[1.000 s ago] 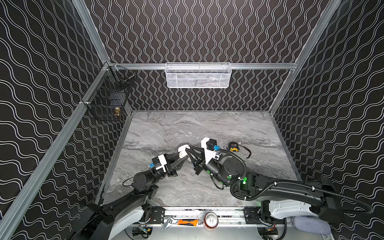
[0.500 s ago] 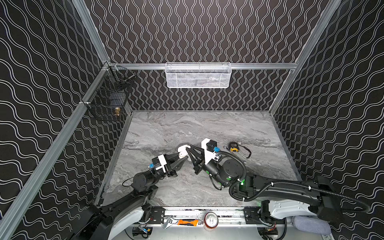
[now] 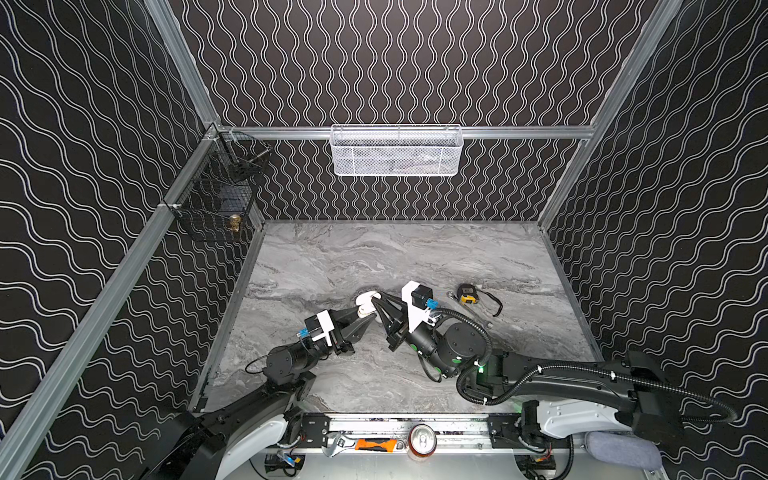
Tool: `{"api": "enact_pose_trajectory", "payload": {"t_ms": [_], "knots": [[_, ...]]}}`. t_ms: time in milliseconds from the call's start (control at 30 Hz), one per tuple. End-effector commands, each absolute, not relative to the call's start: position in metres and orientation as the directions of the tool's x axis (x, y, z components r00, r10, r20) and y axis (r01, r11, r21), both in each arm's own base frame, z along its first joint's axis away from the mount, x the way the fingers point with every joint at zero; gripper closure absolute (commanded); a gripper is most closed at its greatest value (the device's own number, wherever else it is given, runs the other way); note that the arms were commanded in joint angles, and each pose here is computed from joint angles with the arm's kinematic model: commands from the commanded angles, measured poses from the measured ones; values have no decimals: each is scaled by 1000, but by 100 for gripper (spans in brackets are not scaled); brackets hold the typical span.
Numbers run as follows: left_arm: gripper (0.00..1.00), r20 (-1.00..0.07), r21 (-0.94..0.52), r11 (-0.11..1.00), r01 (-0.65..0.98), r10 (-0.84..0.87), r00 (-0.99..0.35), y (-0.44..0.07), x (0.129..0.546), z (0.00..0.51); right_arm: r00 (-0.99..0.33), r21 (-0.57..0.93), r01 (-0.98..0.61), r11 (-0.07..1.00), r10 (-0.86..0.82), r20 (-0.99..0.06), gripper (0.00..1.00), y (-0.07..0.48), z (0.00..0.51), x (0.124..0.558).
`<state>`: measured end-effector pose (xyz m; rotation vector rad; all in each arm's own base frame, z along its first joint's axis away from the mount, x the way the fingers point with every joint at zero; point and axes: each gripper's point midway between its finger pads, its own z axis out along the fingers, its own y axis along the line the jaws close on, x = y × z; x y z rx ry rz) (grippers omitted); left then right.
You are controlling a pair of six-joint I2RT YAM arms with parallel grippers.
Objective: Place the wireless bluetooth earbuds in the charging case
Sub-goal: 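Lower the earbud into the case slot with the right gripper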
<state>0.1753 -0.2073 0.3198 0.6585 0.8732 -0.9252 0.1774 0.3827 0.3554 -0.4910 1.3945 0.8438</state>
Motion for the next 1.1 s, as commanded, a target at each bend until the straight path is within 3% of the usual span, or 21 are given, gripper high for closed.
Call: {"api": "enact_pose_trajectory", "payload": {"t_ms": [0, 833, 1067], "knots": [[100, -818, 143, 484, 863, -433, 378, -199, 170, 335, -18, 142, -742, 656, 191, -981, 85, 382, 347, 179], [100, -819, 114, 502, 857, -441, 367, -196, 173, 334, 13, 110, -794, 598, 198, -980, 83, 388, 325, 152], [100, -817, 113, 503, 857, -444, 369, -195, 173, 335, 13, 113, -799, 591, 203, -979, 77, 390, 324, 148]]}}
